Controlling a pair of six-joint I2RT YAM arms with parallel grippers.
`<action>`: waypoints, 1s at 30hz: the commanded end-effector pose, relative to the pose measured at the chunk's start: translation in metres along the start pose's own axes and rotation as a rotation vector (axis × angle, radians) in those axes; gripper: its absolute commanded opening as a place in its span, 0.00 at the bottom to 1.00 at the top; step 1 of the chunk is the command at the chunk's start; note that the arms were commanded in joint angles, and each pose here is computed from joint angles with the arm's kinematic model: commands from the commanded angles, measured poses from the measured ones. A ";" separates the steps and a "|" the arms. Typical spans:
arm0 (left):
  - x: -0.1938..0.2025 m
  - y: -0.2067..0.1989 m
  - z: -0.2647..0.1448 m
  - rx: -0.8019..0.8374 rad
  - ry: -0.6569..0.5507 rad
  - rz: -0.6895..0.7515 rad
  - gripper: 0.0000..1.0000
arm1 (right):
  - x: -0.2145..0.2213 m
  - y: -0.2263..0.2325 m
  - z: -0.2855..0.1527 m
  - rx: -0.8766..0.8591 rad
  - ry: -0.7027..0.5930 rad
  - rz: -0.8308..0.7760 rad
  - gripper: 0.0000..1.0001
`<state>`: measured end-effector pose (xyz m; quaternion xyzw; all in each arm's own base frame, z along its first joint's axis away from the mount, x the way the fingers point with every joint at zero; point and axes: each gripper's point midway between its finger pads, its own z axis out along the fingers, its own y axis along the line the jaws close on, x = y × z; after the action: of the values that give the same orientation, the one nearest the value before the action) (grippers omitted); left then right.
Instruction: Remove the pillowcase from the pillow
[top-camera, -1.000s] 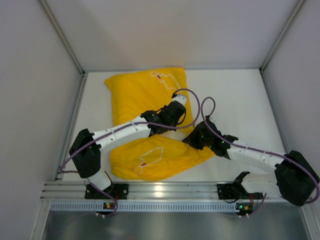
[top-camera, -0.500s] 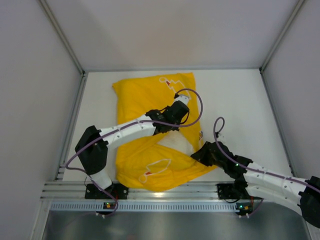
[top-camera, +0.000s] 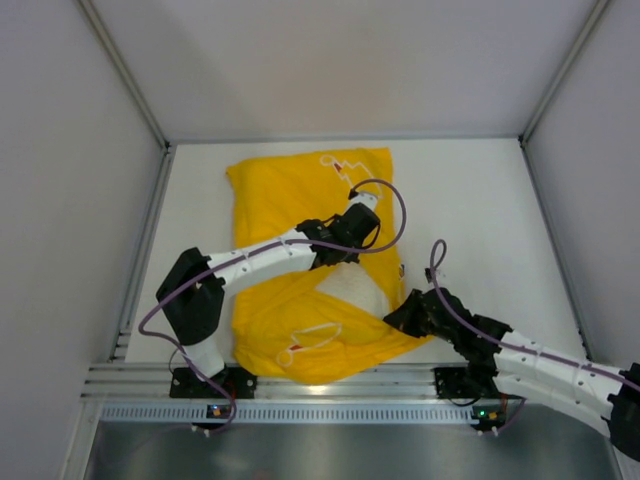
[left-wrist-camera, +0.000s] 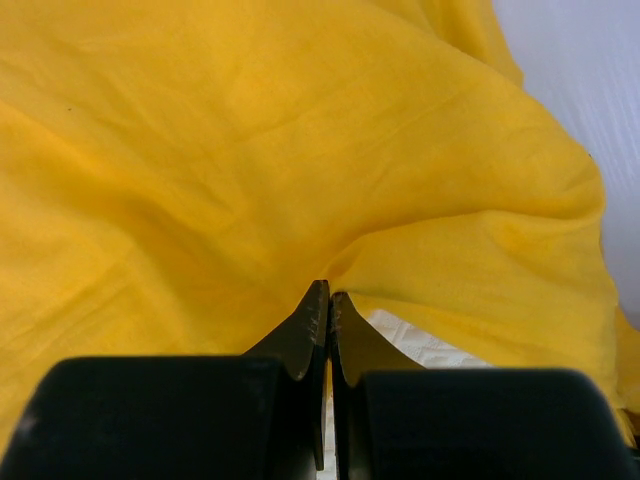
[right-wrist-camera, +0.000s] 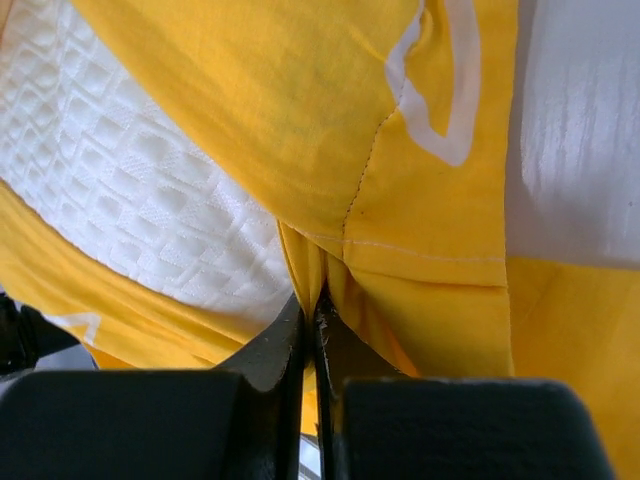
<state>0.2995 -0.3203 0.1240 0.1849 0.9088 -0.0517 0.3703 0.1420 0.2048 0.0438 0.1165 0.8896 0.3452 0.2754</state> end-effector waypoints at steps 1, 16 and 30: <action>-0.013 -0.002 0.012 0.003 -0.051 -0.045 0.00 | 0.036 -0.034 -0.014 0.102 0.141 -0.056 0.00; -0.032 0.021 0.006 0.035 -0.061 -0.108 0.00 | 0.034 -0.048 -0.007 0.317 0.025 -0.030 0.00; -0.011 0.034 -0.003 0.053 0.003 -0.118 0.00 | 0.014 -0.030 0.045 0.321 0.028 -0.128 0.15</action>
<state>0.3254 -0.2890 0.1300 0.1418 0.9205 -0.0775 0.3559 0.1674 0.2527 0.0166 0.1280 0.9240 0.2474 0.2619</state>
